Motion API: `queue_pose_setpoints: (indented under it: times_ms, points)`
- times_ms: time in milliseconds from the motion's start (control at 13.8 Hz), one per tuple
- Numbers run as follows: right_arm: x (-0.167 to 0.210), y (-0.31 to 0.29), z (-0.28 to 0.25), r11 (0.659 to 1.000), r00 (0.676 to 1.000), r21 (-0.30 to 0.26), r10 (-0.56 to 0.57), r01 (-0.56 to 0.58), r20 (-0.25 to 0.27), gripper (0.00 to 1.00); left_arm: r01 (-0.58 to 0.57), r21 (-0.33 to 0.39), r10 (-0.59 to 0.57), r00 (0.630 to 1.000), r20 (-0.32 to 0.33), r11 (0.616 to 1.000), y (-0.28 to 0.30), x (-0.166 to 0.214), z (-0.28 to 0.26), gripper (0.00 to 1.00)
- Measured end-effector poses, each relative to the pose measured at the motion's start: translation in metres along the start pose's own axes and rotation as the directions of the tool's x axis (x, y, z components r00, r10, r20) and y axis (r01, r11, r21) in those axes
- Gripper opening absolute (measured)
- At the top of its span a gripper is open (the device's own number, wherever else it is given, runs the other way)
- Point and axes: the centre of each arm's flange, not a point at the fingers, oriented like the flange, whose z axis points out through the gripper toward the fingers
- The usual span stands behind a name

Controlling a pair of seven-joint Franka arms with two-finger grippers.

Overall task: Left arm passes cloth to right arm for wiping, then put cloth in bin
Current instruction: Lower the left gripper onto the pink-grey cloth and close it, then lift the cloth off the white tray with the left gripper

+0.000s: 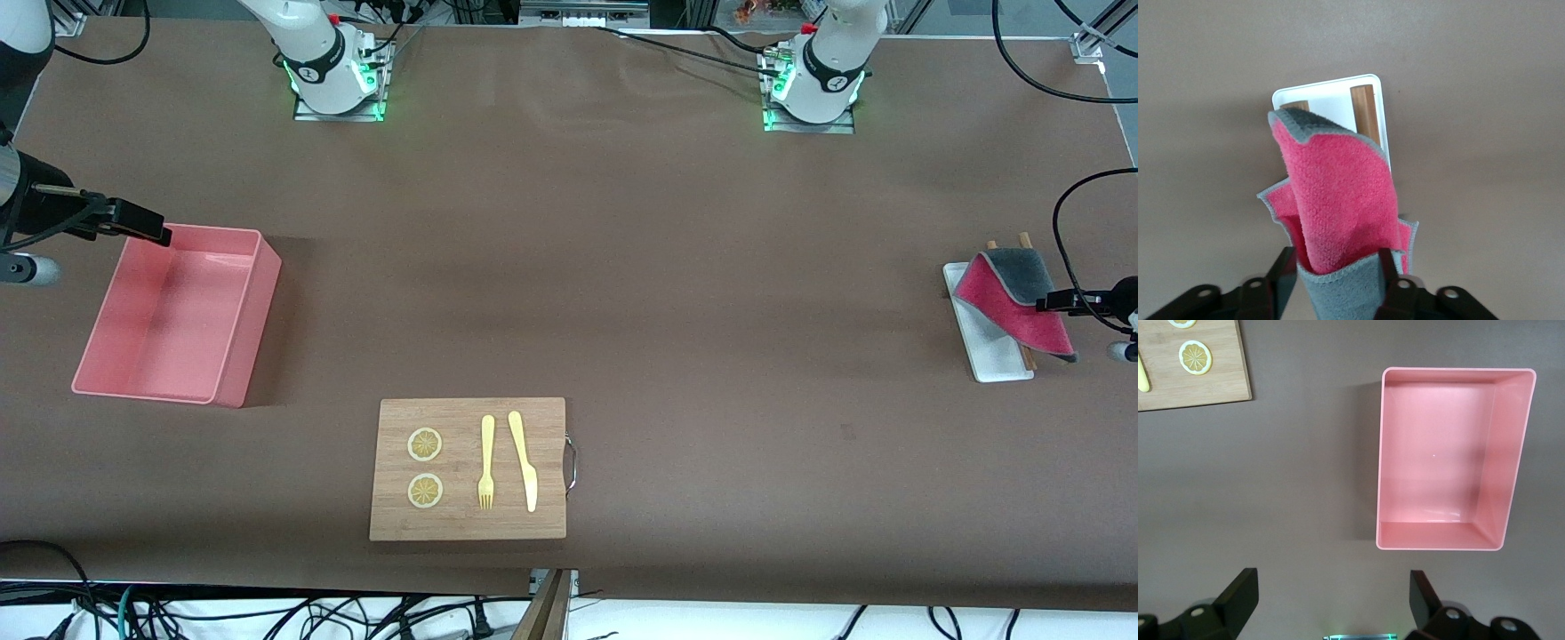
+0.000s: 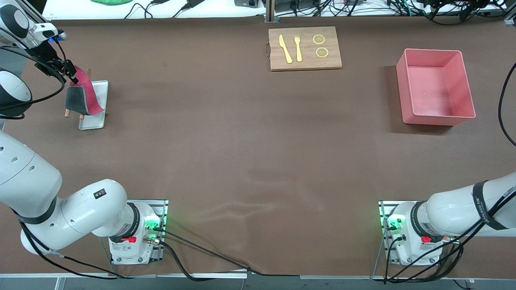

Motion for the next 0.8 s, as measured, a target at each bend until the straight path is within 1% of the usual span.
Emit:
queue_pose_setpoints:
  times_ms: [73, 145, 218, 291, 364, 436, 509, 582, 655, 727, 800]
  points:
    - [0.001, 0.000, 0.001, 1.000, 1.000, 0.000, 0.000, 0.000, 0.002, 1.00, 0.003, -0.003, -0.003, 1.000, 0.003, 1.000, -0.002, -0.001, 0.002, 0.56]
    - [0.001, 0.000, 0.002, 1.000, 1.000, 0.000, 0.000, 0.000, 0.003, 1.00, 0.003, -0.005, -0.003, 1.000, 0.007, 1.000, -0.003, -0.001, 0.005, 0.50]
    - [0.001, 0.000, 0.002, 1.000, 1.000, 0.000, -0.001, 0.001, 0.005, 1.00, 0.003, -0.005, -0.003, 1.000, 0.013, 1.000, -0.004, 0.000, 0.009, 0.49]
    - [0.001, 0.000, 0.002, 1.000, 1.000, 0.000, -0.001, 0.001, 0.007, 1.00, 0.003, -0.006, -0.003, 1.000, 0.017, 1.000, -0.005, 0.000, 0.012, 0.43]
    - [0.000, 0.000, 0.002, 1.000, 1.000, -0.001, -0.001, 0.001, 0.008, 1.00, 0.002, -0.008, -0.002, 1.000, 0.020, 1.000, -0.005, 0.001, 0.013, 0.34]
    - [0.000, 0.000, 0.002, 1.000, 1.000, -0.001, -0.001, 0.001, 0.008, 1.00, 0.002, -0.008, -0.002, 1.000, 0.020, 1.000, -0.005, 0.001, 0.014, 0.33]
    - [0.000, 0.000, 0.002, 1.000, 1.000, -0.001, -0.001, 0.001, 0.009, 1.00, 0.002, -0.006, -0.002, 1.000, 0.020, 1.000, -0.005, 0.001, 0.013, 0.24]
    - [0.000, 0.000, 0.002, 1.000, 1.000, -0.001, -0.001, 0.001, 0.009, 1.00, 0.002, -0.006, -0.002, 1.000, 0.020, 1.000, -0.005, 0.001, 0.013, 0.22]
    - [0.000, 0.000, 0.002, 1.000, 1.000, -0.001, -0.001, 0.001, 0.009, 1.00, 0.002, -0.006, -0.002, 1.000, 0.020, 1.000, -0.005, 0.001, 0.013, 0.22]
    - [0.000, 0.000, 0.002, 1.000, 1.000, -0.001, -0.001, 0.001, 0.009, 1.00, 0.003, -0.004, -0.003, 1.000, 0.018, 1.000, -0.006, 0.000, 0.009, 0.18]
    - [0.000, 0.000, 0.002, 1.000, 1.000, 0.000, -0.001, 0.001, 0.009, 1.00, 0.003, -0.002, -0.003, 1.000, 0.015, 1.000, -0.006, 0.000, 0.004, 0.11]
